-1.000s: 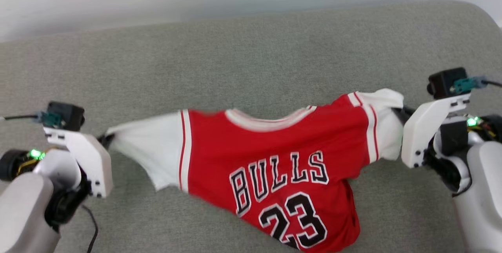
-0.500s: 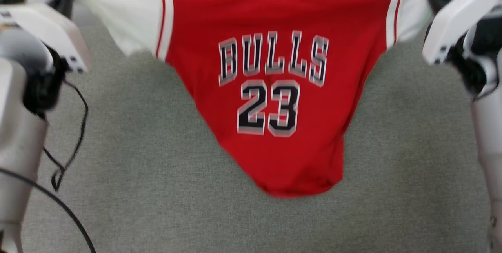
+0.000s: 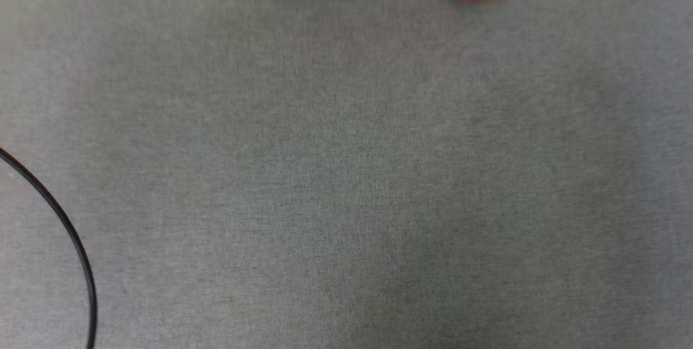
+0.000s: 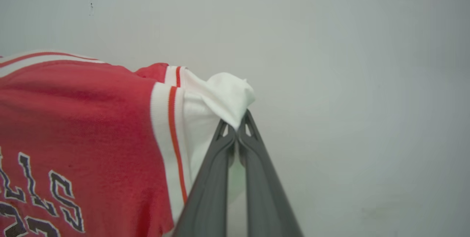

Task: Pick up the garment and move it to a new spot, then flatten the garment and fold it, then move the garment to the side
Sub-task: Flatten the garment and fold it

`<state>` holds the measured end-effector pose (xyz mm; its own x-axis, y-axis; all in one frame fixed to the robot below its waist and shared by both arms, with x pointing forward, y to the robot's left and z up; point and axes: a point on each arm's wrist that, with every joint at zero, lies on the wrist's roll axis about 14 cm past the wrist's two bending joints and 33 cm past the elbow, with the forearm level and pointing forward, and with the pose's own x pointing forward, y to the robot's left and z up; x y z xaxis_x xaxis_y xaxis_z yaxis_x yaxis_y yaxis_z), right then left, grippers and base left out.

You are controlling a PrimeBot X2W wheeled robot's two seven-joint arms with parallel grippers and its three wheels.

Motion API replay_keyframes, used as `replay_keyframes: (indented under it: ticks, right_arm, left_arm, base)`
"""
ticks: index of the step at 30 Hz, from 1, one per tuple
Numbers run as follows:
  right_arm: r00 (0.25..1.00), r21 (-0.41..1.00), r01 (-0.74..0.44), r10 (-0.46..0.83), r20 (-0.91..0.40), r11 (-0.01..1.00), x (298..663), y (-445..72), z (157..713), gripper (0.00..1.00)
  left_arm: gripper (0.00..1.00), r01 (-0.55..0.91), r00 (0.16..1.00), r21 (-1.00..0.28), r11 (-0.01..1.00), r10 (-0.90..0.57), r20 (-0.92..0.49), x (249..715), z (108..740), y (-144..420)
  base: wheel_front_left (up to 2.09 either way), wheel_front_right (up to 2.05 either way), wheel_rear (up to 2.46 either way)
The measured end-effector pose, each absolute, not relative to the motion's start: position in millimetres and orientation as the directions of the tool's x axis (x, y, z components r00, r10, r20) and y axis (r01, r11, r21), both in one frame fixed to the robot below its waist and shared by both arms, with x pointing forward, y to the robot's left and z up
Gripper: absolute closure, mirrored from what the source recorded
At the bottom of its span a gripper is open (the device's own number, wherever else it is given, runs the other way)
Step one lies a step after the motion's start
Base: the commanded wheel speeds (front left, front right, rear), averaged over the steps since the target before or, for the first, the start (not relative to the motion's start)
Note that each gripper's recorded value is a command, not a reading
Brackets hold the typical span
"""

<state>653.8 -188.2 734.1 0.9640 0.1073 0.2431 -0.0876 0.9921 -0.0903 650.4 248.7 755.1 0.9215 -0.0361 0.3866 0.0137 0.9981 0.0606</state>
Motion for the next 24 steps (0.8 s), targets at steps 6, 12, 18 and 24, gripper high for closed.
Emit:
replay_keyframes:
  ticks: [6, 12, 18, 24]
  right_arm:
    - [0.931, -0.117, -0.091, 0.126, 0.342, 0.989, 684.3, -175.7, 763.7, 1.0]
    - [0.944, -0.125, -0.121, 0.153, 0.293, 0.985, 719.3, -159.7, 723.1, 1.0]
    - [0.968, -0.135, -0.156, 0.179, 0.177, 0.979, 740.4, -148.0, 657.4, 1.0]
    - [0.977, -0.161, -0.195, 0.206, 0.052, 0.967, 731.2, -140.3, 603.8, 1.0]
  left_arm:
    - [1.0, 0.009, 0.892, 0.049, 0.999, -0.031, 0.451, 679.2, 769.9, 249.5]
    - [1.0, 0.021, 0.921, 0.032, 0.999, -0.032, 0.389, 713.6, 717.7, 248.1]
    - [1.0, 0.032, 0.963, -0.029, 0.999, -0.023, 0.268, 732.8, 643.9, 252.0]
    - [1.0, 0.044, 0.984, -0.051, 0.998, -0.035, 0.173, 722.2, 597.5, 250.6]
  base:
    - [0.0, 0.0, 0.0]
    - [0.0, 0.0, 0.0]
    - [0.0, 0.0, 0.0]
    - [0.0, 0.0, 0.0]
